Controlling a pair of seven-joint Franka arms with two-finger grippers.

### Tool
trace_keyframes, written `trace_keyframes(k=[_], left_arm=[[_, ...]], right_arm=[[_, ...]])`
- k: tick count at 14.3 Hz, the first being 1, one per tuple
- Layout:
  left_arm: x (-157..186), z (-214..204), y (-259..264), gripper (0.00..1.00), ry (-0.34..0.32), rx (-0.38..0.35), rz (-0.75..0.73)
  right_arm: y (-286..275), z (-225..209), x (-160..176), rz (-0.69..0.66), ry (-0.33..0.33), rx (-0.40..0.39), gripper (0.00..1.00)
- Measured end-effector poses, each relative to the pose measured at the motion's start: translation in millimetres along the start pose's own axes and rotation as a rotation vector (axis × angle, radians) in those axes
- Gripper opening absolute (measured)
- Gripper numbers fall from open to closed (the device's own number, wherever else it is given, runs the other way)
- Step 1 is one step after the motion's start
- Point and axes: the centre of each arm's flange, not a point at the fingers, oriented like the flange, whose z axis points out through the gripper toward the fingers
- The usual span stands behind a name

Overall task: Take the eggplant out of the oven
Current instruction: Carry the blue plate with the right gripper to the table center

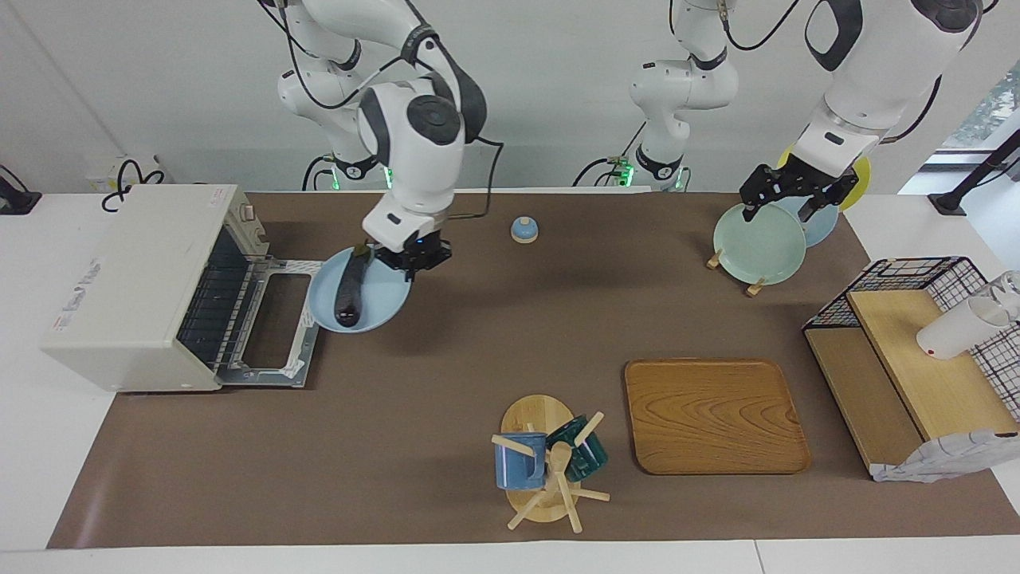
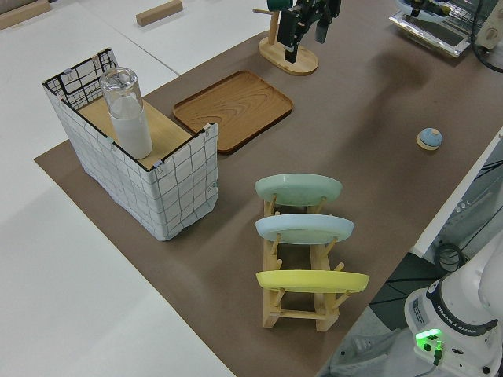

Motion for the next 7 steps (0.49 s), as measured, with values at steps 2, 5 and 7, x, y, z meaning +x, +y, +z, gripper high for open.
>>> trace_keyframes(k=[2, 5, 7], left_arm=[[0, 0, 0, 1.00, 0.000, 0.000, 0.000], [0, 0, 0, 1.00, 0.000, 0.000, 0.000], [0, 0, 0, 1.00, 0.000, 0.000, 0.000]], right_arm=[[-88, -6, 6, 0.036, 0.014, -0.024, 0.02], [-162, 5, 19, 0.048, 0.060, 0.047, 0.02], [-180, 8, 27, 0.098, 0.091, 0.146, 0.02]])
